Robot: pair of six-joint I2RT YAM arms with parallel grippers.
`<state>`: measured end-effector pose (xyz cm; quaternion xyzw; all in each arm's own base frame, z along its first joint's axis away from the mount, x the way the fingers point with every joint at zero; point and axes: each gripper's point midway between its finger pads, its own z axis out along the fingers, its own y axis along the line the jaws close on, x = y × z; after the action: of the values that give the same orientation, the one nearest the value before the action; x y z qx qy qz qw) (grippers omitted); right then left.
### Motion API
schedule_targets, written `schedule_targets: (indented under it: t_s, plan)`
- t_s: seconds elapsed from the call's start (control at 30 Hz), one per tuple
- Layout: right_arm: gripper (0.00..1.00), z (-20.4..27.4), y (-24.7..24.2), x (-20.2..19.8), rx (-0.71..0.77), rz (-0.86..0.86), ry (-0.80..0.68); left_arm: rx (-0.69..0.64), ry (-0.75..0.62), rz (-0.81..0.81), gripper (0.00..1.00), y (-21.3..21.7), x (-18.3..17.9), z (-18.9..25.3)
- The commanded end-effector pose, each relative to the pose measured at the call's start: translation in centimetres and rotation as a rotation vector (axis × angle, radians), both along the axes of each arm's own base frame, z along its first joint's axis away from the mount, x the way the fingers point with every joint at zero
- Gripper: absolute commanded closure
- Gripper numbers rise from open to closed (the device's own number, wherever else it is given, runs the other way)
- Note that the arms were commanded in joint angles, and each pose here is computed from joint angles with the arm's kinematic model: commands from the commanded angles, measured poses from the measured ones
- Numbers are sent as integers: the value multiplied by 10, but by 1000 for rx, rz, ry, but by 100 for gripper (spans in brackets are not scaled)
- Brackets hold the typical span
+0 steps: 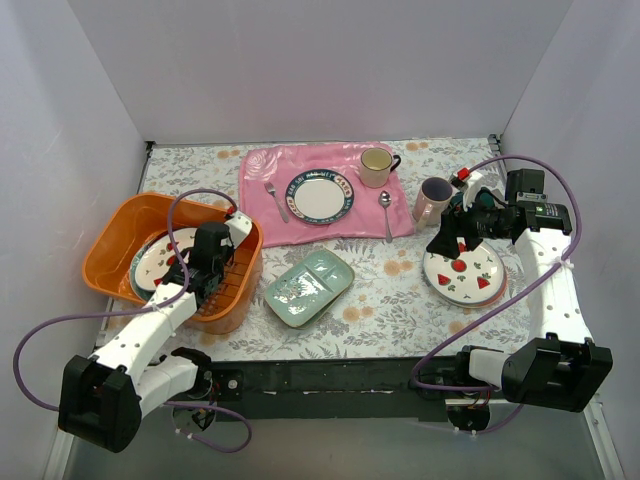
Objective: Place the mixed dishes into the plastic bin
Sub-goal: Place the plate in the plastic bin.
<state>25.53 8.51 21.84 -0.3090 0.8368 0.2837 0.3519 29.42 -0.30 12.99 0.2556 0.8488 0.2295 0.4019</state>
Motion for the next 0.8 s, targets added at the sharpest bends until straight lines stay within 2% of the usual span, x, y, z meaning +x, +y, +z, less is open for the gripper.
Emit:
schedule_targets:
  t_s: [0.0, 0.77]
  plan:
    - [22, 3, 0, 4, 6, 11, -34, -21, -13, 2, 100, -2, 3, -3]
    - [21, 0, -2, 4, 4, 8, -29, -26, -8, 3, 100, -2, 1, -11]
